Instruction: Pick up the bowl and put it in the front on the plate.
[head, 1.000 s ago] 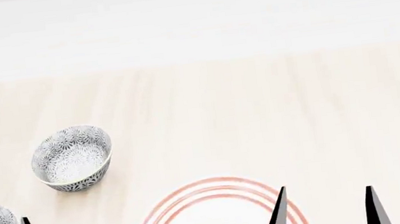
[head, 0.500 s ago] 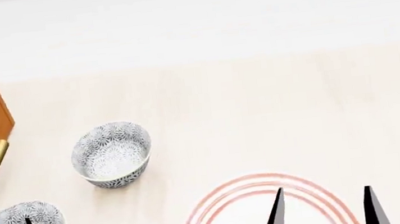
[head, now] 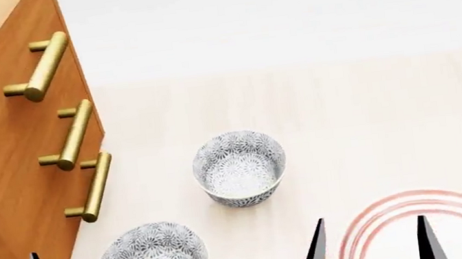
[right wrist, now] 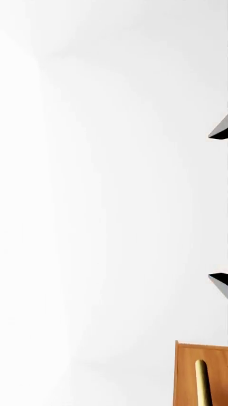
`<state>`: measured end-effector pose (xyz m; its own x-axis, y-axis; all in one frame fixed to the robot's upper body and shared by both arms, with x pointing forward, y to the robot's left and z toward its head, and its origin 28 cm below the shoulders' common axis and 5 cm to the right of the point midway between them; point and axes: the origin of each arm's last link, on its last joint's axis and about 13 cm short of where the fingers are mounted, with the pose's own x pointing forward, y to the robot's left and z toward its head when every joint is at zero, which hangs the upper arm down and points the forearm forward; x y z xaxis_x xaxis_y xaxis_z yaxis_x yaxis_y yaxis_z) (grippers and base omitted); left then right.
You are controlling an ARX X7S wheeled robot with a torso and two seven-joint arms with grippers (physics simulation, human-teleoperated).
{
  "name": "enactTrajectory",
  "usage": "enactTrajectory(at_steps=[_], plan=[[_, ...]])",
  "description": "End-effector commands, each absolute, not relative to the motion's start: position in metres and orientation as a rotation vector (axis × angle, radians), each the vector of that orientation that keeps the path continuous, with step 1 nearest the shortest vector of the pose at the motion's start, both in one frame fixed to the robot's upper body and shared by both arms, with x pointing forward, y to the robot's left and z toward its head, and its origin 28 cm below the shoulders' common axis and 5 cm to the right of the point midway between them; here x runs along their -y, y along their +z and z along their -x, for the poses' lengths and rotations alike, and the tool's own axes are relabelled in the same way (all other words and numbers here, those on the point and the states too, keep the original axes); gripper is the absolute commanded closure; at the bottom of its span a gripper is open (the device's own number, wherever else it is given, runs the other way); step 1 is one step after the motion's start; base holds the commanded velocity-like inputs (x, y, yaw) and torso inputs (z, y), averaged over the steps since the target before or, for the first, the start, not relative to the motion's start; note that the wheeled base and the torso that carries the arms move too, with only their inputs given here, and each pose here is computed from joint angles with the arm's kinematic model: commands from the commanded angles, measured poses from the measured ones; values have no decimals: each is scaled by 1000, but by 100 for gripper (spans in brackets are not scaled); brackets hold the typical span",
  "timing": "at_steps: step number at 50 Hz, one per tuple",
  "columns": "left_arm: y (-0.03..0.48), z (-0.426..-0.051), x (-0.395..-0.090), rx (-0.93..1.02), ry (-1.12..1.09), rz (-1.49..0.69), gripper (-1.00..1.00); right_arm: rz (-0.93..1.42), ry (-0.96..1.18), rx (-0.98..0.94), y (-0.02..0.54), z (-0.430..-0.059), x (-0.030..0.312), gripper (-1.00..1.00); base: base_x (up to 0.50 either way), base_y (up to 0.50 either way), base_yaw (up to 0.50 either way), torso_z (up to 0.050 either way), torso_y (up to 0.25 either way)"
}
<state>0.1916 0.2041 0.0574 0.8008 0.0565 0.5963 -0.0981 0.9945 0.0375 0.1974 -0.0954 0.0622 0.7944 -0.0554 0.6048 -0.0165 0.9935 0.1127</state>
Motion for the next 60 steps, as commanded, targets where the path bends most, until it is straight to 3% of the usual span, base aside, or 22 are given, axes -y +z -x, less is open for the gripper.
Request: enactTrajectory(at_steps=[1, 22, 48, 60], plan=[[57, -193, -203, 634, 72, -76, -100, -114, -27, 631, 61, -199, 96, -100, 0, 0, 0, 0, 0], [55, -193, -202, 614, 61, -111, -100, -117, -32, 634, 61, -199, 96, -100, 0, 0, 0, 0, 0], [55, -193, -202, 610, 69, -124, -100, -116, -28, 636, 61, -199, 95, -100, 0, 0, 0, 0, -235], [55, -193, -202, 629, 67, -123, -100, -111, -37, 589, 60, -204, 96, -100, 0, 0, 0, 0, -2]])
